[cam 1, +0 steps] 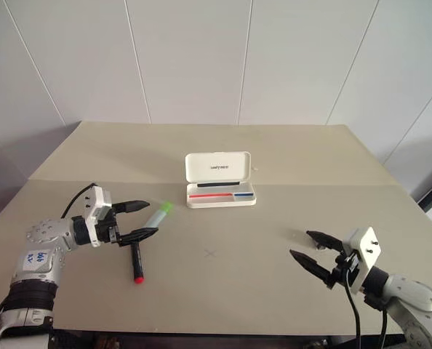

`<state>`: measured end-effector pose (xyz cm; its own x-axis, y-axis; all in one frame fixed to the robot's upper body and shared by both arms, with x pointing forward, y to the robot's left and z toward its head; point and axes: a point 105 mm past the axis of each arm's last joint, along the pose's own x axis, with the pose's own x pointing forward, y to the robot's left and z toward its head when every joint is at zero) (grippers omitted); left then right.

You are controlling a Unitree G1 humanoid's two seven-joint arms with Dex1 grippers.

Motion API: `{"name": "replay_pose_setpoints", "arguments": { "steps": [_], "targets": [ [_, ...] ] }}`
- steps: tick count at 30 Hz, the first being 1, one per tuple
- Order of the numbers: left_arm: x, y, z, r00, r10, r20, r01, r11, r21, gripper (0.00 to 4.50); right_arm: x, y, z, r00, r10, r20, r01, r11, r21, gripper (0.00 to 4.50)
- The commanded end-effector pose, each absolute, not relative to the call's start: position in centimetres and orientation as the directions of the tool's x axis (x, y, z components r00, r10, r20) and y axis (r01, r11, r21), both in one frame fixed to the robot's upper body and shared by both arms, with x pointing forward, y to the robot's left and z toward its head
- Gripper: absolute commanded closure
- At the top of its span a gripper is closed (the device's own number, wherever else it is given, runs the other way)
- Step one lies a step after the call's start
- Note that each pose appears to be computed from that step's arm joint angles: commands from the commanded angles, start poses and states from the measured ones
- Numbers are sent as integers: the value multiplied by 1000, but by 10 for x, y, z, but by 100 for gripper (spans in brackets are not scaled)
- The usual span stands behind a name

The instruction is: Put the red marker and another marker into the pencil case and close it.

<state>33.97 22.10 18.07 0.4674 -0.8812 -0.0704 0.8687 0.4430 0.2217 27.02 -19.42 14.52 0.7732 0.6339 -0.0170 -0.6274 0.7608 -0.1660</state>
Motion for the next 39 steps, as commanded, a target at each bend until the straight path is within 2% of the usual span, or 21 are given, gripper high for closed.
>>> {"name": "replay_pose_setpoints", "arguments": {
  "steps": [1, 10, 14, 17, 21, 26, 39],
  "targets": [
    [348, 215, 191, 453, -889, -68, 865, 420, 274, 3, 266, -191, 156, 778, 628, 33, -611, 767, -194, 0],
    [375, 183, 203, 417, -907, -54, 867, 379, 325, 3, 266, -188, 159, 788, 612, 57, -594, 782, -191, 0],
    [391, 155, 199, 381, -918, -107, 887, 331, 321, 3, 266, -190, 159, 787, 616, 48, -597, 778, -193, 0],
    [404, 145, 189, 415, -884, -217, 879, 327, 347, 3, 269, -190, 159, 785, 617, 47, -599, 777, -195, 0],
    [414, 136, 187, 431, -875, -219, 877, 349, 330, 3, 273, -188, 158, 783, 621, 47, -602, 773, -200, 0],
    [429, 128, 178, 506, -801, -319, 849, 396, 350, 3, 273, -184, 157, 771, 635, 48, -616, 764, -193, 0],
    [437, 121, 161, 550, -729, -408, 830, 421, 366, 3, 275, -184, 156, 767, 640, 41, -622, 758, -194, 0]
  ]
}}
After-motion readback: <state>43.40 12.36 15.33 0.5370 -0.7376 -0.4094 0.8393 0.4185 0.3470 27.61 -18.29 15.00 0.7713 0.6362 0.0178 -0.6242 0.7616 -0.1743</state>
